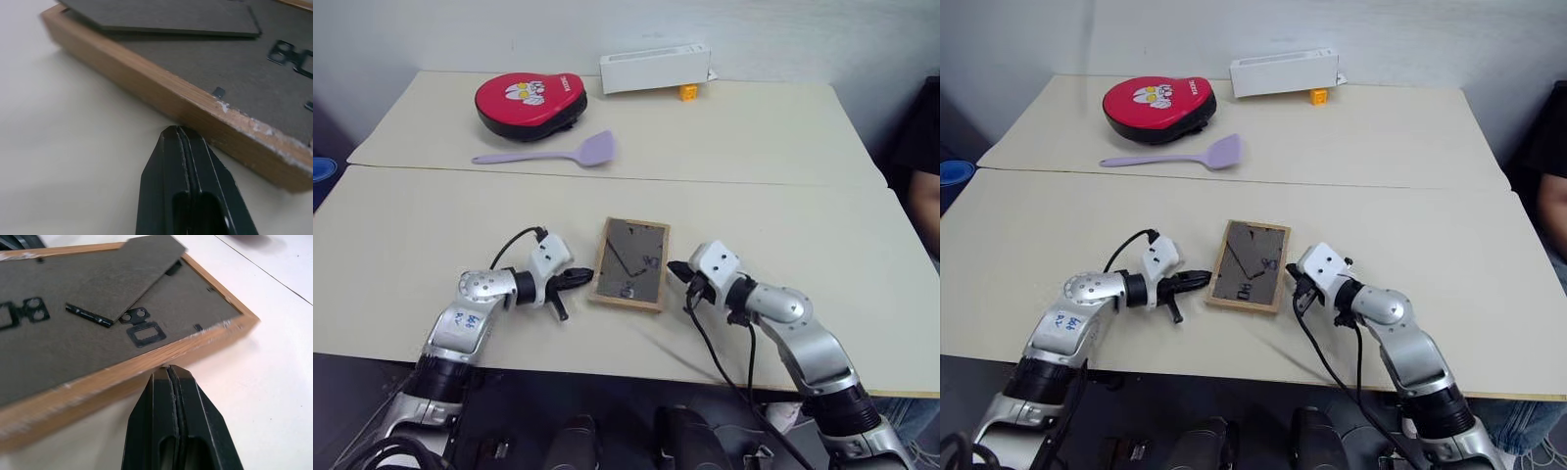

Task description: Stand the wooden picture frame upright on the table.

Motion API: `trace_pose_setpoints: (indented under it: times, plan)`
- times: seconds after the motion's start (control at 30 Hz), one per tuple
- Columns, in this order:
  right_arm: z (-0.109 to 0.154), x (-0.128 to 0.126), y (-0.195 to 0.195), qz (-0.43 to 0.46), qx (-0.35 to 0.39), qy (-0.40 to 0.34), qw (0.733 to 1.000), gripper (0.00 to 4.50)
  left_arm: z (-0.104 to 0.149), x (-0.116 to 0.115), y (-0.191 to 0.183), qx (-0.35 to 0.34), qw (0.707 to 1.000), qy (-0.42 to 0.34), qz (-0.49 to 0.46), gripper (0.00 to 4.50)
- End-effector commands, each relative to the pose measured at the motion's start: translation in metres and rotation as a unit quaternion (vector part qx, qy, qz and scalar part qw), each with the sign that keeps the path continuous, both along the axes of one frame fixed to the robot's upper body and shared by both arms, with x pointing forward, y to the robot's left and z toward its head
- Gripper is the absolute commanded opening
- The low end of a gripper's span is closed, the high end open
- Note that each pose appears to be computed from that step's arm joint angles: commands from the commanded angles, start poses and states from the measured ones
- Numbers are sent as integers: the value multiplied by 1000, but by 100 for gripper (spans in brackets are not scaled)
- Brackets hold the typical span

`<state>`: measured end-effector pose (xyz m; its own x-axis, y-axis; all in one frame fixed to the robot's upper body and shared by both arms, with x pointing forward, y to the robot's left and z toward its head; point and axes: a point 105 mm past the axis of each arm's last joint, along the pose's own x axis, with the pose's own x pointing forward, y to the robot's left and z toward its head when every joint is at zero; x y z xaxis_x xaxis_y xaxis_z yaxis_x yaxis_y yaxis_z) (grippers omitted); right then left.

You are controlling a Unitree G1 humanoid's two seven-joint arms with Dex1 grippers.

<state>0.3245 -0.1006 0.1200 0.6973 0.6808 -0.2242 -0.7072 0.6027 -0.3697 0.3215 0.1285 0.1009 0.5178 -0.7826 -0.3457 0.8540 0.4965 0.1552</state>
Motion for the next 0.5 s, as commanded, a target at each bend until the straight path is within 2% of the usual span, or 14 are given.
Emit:
trace_pose_setpoints:
  times: [0.03, 0.23, 0.33, 0.4, 0.47, 0.5]
  plan:
    - [7, -1, 5, 29, -1, -12, 999, 2, 6, -8, -8, -20, 1000, -7, -3, 1]
    - [5, -4, -10, 29, -14, -5, 999, 2, 10, -10, 20, -40, 998, 20, 55, 1]
    - [7, -11, -21, 40, -25, 2, 999, 0, 18, -18, 39, -126, 974, 161, 96, 54]
    - [5, -19, -19, 68, -40, 8, 997, 0, 19, -36, 44, -141, 932, 320, 90, 112]
    - [4, -23, -17, 87, -47, 13, 995, 0, 26, -44, 45, -157, 898, 400, 91, 169]
    - [3, -23, -16, 91, -52, 15, 994, 0, 29, -41, 43, -182, 883, 423, 85, 198]
